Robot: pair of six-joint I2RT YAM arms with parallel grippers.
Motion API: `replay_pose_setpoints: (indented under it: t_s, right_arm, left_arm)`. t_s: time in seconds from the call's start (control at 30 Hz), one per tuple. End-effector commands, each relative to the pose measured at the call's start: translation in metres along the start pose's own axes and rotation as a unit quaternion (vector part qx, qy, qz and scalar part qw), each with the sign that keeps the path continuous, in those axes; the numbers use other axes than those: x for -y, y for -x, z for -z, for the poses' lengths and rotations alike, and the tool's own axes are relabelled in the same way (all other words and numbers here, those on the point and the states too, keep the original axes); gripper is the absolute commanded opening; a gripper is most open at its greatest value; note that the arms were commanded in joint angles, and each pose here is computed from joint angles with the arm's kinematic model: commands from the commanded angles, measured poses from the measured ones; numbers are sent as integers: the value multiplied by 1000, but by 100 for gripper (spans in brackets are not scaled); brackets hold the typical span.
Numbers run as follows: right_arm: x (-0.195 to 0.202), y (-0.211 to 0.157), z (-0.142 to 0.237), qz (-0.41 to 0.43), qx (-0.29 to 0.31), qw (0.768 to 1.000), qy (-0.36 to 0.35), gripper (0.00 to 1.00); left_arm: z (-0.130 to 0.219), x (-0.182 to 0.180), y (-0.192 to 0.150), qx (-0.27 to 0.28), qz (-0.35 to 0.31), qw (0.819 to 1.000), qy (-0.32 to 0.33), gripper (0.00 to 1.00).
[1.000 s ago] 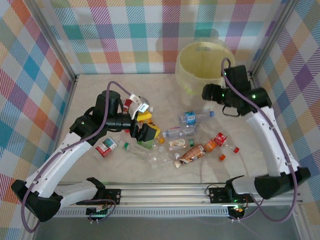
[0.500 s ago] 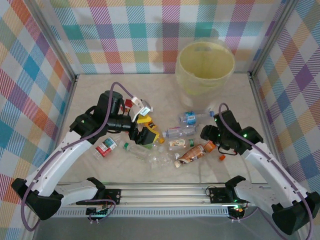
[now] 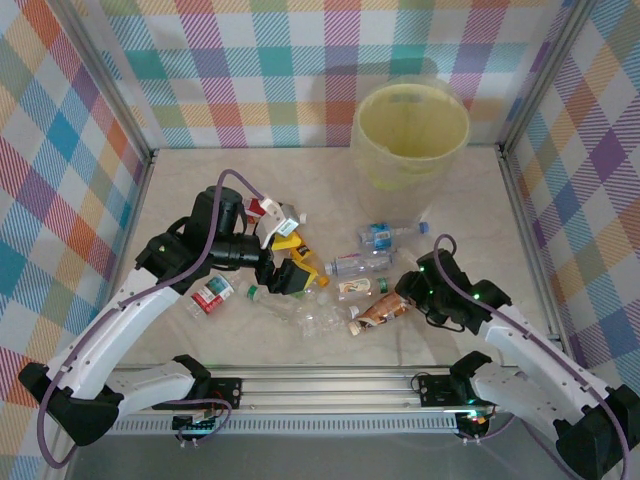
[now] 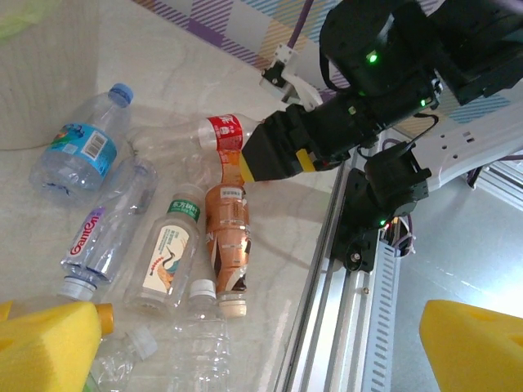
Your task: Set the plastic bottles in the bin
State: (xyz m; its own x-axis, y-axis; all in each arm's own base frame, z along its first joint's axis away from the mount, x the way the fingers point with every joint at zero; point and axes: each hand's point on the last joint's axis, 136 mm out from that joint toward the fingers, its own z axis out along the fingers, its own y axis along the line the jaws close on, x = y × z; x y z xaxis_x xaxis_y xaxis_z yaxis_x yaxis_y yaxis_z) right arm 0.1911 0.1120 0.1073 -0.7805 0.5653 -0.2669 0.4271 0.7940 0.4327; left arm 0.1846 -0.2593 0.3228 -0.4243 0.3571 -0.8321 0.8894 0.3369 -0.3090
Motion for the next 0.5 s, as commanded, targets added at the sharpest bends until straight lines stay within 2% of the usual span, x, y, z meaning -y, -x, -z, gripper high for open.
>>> replay_pose_setpoints:
  t_s: [0.0, 0.47]
  right_arm:
    - [-5, -4, -8, -34, -2, 999, 17, 71]
    - [-9, -24, -50, -44, -27, 998, 23, 71]
  left_arm:
    - [-2, 4, 6, 14, -10, 1000, -5, 100]
    - [-6, -1, 3, 10, -4, 1000, -2, 100]
